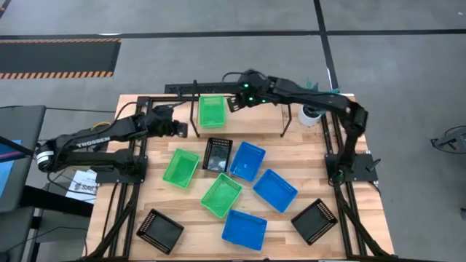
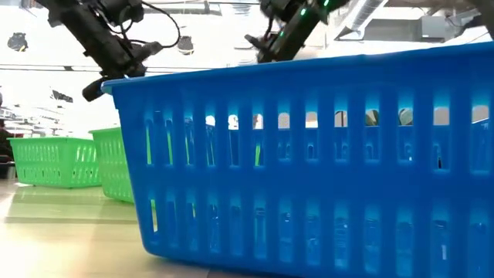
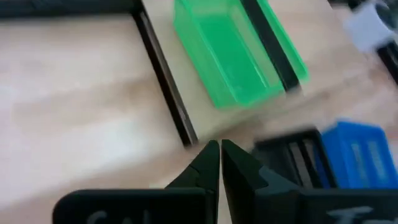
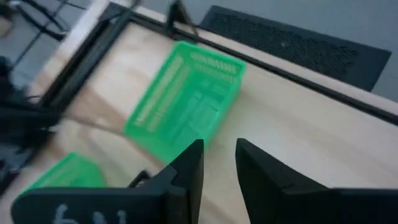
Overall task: Stack baskets on shelf by color
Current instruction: Stack the left green bin on the other green bin on the shelf
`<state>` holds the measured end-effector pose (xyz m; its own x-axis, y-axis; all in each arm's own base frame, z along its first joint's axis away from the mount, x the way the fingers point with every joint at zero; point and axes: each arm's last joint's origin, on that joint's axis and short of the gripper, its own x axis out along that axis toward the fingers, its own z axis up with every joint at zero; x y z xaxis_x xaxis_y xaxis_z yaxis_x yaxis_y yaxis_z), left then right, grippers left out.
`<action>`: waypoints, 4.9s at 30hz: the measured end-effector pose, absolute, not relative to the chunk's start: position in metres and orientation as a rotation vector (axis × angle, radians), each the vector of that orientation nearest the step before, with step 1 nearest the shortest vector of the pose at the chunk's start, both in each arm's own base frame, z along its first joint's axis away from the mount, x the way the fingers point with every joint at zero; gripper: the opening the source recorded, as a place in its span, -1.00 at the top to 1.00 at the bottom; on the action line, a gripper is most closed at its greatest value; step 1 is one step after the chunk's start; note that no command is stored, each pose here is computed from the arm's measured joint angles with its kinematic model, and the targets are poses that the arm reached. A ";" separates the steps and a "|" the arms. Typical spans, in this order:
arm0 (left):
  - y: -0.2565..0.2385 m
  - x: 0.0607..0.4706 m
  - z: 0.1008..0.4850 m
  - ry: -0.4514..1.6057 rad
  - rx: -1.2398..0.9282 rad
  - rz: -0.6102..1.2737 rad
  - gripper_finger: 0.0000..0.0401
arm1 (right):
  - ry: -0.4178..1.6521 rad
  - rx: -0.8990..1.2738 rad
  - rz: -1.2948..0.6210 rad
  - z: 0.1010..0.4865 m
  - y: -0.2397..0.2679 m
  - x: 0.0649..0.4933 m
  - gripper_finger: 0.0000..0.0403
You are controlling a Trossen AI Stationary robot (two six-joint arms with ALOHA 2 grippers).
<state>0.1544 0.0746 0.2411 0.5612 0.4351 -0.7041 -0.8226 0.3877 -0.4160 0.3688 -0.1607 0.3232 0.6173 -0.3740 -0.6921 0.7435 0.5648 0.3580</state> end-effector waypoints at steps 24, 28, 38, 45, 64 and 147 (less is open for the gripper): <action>0.020 0.132 0.227 0.935 -0.816 0.747 -0.06 | 0.979 0.510 -0.651 0.328 -0.047 0.347 -0.23; 0.018 0.135 0.223 0.963 -0.831 0.768 -0.26 | 0.995 0.487 -0.664 0.325 -0.034 0.347 -0.22; 0.010 0.153 0.211 1.033 -0.766 0.752 -0.32 | 1.059 0.473 -0.667 0.317 -0.013 0.343 -0.21; 0.002 0.162 0.201 1.107 -0.726 0.757 -0.32 | 1.087 0.458 -0.656 0.316 -0.002 0.340 -0.21; -0.012 0.157 0.163 1.132 -0.893 0.773 0.35 | 1.105 0.446 -0.682 0.316 0.012 0.336 -0.21; 0.004 0.197 0.367 0.271 -0.587 1.003 1.00 | 0.268 0.415 -0.419 0.393 -0.016 0.378 -0.21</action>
<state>0.1970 0.0044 0.3673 0.5212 0.7108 -0.4724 -0.8520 0.4008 -0.3369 0.3778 -0.0159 0.3926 0.8807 -0.3366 -0.3333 0.4438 0.8324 0.3320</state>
